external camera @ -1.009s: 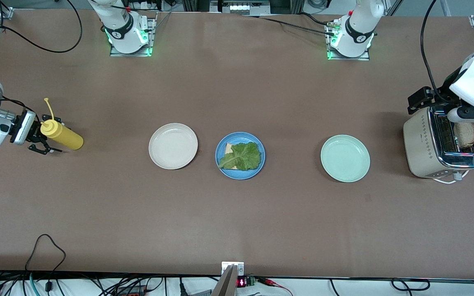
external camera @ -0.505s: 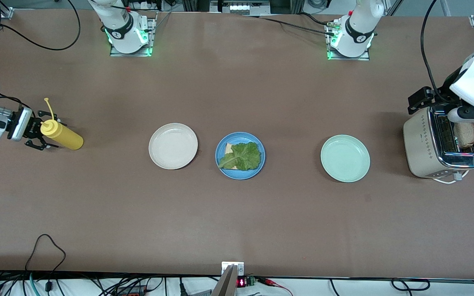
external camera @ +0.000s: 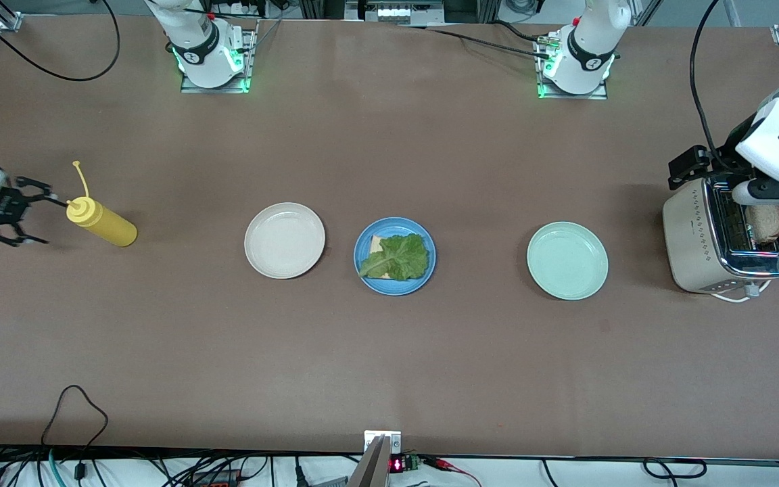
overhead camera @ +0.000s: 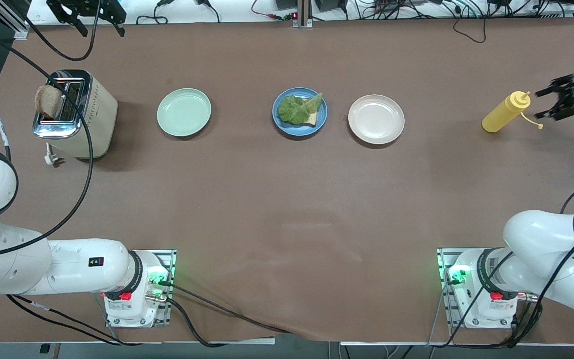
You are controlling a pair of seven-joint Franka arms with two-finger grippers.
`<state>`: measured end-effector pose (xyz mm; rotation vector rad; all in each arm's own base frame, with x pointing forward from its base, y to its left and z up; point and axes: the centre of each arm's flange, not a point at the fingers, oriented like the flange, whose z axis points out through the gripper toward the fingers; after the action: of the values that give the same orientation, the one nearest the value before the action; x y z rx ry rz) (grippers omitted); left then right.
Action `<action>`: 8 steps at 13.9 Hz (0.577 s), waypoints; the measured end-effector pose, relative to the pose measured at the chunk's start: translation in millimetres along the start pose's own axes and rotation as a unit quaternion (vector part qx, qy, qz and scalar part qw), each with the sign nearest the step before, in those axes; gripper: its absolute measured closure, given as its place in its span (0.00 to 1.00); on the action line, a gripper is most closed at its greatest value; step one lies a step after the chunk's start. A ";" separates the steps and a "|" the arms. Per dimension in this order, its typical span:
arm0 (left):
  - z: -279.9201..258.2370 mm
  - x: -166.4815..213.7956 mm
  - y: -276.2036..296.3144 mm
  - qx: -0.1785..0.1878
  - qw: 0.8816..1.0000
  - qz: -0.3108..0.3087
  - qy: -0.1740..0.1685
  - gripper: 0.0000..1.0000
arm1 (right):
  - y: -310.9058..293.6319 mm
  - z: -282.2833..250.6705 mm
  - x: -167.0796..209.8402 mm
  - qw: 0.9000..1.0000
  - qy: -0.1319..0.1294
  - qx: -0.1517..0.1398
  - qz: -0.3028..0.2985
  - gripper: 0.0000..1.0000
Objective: Make sandwich in blue plate with both arms
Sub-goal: 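Open the right gripper and draw it back from the bottle, then grasp the second toast slice in the toaster with the left gripper and lift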
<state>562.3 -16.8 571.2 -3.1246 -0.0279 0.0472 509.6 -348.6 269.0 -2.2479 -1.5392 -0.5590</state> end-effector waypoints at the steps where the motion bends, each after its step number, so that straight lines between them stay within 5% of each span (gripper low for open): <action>1: 0.9 3.8 -7.4 0.000 1.000 -0.007 0.000 0.00 | 3.9 -24.1 8.2 1.000 -0.014 -0.006 0.013 0.00; 5: 26.5 23.7 -105.5 -0.006 0.996 -0.087 -0.017 0.00 | 12.9 -99.2 69.5 0.995 -0.049 -0.029 0.081 0.00; 8: 85.6 30.6 -196.5 -0.023 0.993 -0.098 -0.060 0.00 | 13.3 -120.4 172.9 0.982 -0.100 -0.039 0.157 0.00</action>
<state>586.8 181.6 488.0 -3.1414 -0.3402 0.2337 564.6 -276.0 459.5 -2.6066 -1.2274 -0.3140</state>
